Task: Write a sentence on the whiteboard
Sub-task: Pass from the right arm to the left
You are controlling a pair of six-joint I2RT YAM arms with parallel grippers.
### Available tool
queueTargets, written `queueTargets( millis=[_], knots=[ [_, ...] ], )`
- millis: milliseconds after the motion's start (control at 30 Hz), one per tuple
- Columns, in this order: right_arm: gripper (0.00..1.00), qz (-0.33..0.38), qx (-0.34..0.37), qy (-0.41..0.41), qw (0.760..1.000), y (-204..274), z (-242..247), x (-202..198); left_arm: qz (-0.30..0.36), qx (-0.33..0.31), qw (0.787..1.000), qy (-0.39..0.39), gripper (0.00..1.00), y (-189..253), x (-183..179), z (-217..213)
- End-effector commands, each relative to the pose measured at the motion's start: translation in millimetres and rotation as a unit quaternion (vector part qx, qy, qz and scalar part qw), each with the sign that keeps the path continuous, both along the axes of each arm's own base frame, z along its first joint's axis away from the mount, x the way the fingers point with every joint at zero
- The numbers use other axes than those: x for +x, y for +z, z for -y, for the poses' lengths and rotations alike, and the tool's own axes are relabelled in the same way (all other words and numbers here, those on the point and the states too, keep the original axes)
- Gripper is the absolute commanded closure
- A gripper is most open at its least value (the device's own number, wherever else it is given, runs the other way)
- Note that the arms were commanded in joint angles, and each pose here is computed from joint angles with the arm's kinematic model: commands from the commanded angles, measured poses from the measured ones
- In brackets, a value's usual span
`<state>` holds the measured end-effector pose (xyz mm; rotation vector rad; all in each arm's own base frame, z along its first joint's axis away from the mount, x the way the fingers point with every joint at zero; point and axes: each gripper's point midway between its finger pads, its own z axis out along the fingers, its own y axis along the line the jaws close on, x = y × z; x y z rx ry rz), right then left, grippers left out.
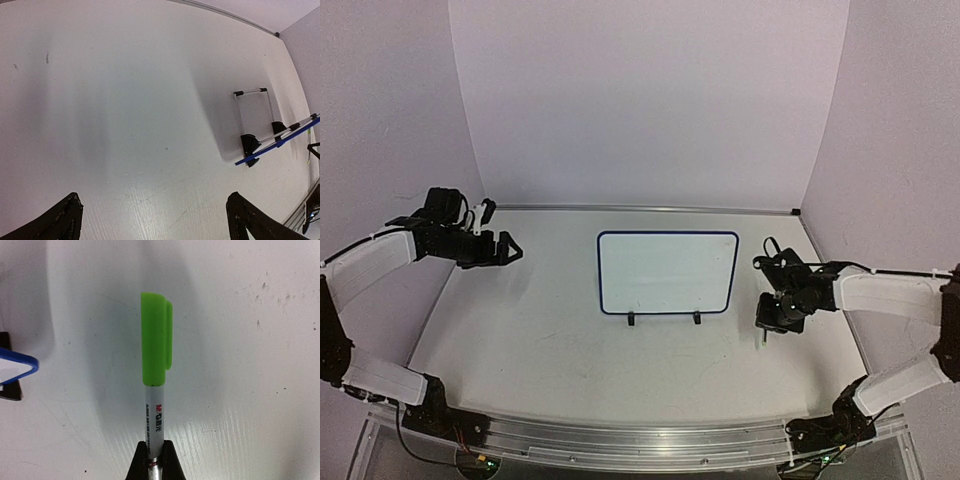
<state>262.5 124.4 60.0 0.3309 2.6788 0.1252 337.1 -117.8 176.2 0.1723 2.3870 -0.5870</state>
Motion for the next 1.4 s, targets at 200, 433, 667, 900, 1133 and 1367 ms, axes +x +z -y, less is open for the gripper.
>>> queueTargets(
  millis=[200,433,667,900,1133,1367],
  knots=[
    [1.0,0.194,0.071,0.123,0.971,153,-10,-9,-0.028,-0.111,0.993,-0.021,0.02,14,-52,77],
    [1.0,0.245,0.169,0.236,0.925,213,-67,-26,-0.036,-0.135,0.989,-0.042,0.02,36,-77,114],
    [1.0,0.233,0.14,0.342,0.9,216,-154,-49,-0.026,-0.2,0.976,-0.085,0.05,72,-91,153],
    [1.0,0.211,0.076,0.426,0.876,183,-233,-63,-0.027,-0.275,0.953,-0.127,0.04,108,-105,185],
    [1.0,0.22,0.061,0.464,0.856,173,-281,-67,-0.047,-0.294,0.941,-0.161,0.08,112,-116,208],
    [1.0,0.223,0.049,0.479,0.848,168,-300,-68,-0.071,-0.291,0.937,-0.181,0.29,101,-122,230]
  ],
)
